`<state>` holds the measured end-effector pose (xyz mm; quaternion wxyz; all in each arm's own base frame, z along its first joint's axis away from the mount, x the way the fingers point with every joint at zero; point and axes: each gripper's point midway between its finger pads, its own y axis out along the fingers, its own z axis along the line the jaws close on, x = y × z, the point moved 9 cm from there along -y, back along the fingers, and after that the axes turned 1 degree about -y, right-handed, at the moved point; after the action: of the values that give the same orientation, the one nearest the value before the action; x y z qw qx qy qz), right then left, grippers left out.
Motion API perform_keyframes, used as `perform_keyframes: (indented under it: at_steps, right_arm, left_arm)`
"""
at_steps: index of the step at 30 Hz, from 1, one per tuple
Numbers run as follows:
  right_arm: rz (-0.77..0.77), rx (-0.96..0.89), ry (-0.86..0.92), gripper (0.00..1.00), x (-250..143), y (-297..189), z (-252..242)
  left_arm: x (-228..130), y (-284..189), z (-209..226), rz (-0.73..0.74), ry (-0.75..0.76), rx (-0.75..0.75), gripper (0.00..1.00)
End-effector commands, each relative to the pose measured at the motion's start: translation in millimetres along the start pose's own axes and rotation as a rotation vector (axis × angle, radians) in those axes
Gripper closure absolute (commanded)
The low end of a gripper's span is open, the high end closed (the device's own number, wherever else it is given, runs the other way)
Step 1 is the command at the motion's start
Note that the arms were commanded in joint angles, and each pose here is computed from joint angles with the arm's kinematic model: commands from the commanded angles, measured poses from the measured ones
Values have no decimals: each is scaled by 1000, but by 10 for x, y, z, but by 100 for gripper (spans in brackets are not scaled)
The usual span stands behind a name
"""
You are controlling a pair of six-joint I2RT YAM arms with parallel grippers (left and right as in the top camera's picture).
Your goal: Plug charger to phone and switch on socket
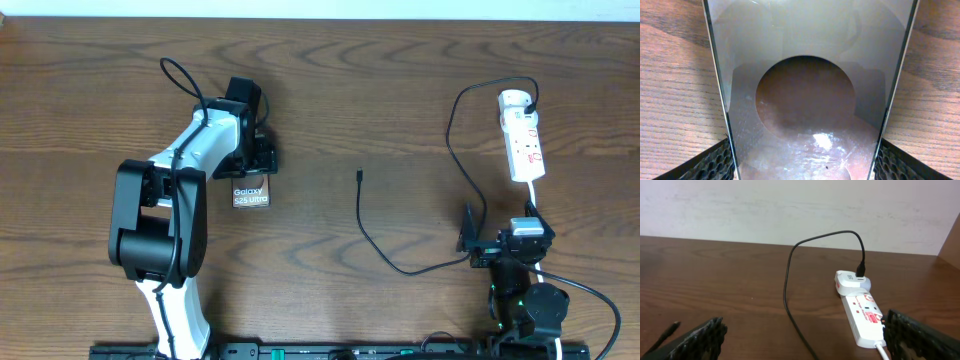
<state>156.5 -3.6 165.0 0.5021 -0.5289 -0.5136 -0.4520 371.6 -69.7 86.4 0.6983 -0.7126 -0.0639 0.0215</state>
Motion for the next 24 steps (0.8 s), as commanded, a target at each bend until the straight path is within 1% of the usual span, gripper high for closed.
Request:
perform_keyframes:
  at_steps: [1,7,12,24]
  right_arm:
    - [-1,-2,-10,1,-3,-3,2]
    - [-1,-2,-10,1,-3,-3,2]
    - [-1,-2,-10,1,-3,-3,2]
    - [-1,-2,-10,1,-3,-3,2]
  left_arm:
    - [-68,231,61,61,-7,41,18]
    - [-69,231,61,61,-7,40,19]
    - [-70,230,61,62,-7,40,27]
    - [-77,213,63,71,-7,43,28]
